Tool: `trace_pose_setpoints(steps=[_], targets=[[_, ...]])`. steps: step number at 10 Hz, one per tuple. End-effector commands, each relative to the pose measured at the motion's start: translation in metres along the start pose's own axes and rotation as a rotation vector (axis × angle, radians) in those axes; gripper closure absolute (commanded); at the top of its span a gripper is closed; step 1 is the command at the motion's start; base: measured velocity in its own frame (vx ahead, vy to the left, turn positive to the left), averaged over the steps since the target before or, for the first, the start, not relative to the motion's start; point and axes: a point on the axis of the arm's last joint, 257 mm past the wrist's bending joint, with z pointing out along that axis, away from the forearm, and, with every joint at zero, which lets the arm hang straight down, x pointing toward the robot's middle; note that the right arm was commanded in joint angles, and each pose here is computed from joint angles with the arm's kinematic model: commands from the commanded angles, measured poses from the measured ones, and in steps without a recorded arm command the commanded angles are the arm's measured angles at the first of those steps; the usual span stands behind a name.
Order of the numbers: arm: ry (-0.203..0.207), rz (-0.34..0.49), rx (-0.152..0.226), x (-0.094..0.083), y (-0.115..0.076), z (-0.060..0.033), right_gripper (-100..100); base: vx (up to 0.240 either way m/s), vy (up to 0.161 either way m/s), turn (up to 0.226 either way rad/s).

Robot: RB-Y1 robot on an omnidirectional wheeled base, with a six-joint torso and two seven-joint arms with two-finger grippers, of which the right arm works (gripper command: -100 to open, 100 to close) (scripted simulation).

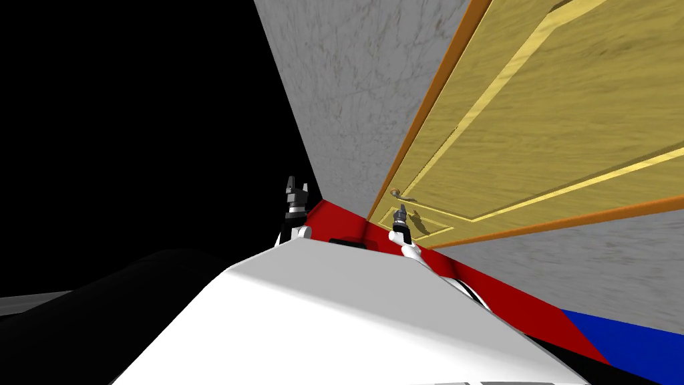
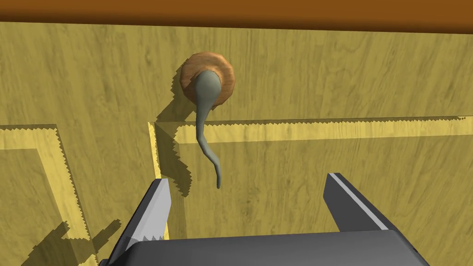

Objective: Pull the door open

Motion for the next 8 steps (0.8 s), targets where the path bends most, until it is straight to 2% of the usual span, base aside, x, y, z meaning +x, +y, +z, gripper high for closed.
trace_pose_setpoints(steps=[1,3,6,7,8], targets=[[-0.01,-0.003,0.012,-0.005,-0.004,0.0019,-100,0.085,-0.032,0.031],[-0.019,-0.006,0.02,-0.01,-0.007,0.0023,-100,0.039,-0.02,0.018],[-0.056,-0.016,0.054,-0.028,-0.02,0.0028,-100,0.061,-0.023,0.059],[-0.049,-0.014,0.048,-0.025,-0.019,0.0033,-100,0.039,-0.011,0.013],[-0.061,-0.014,0.049,-0.036,-0.02,0.0008,-100,0.119,-0.015,0.073]])
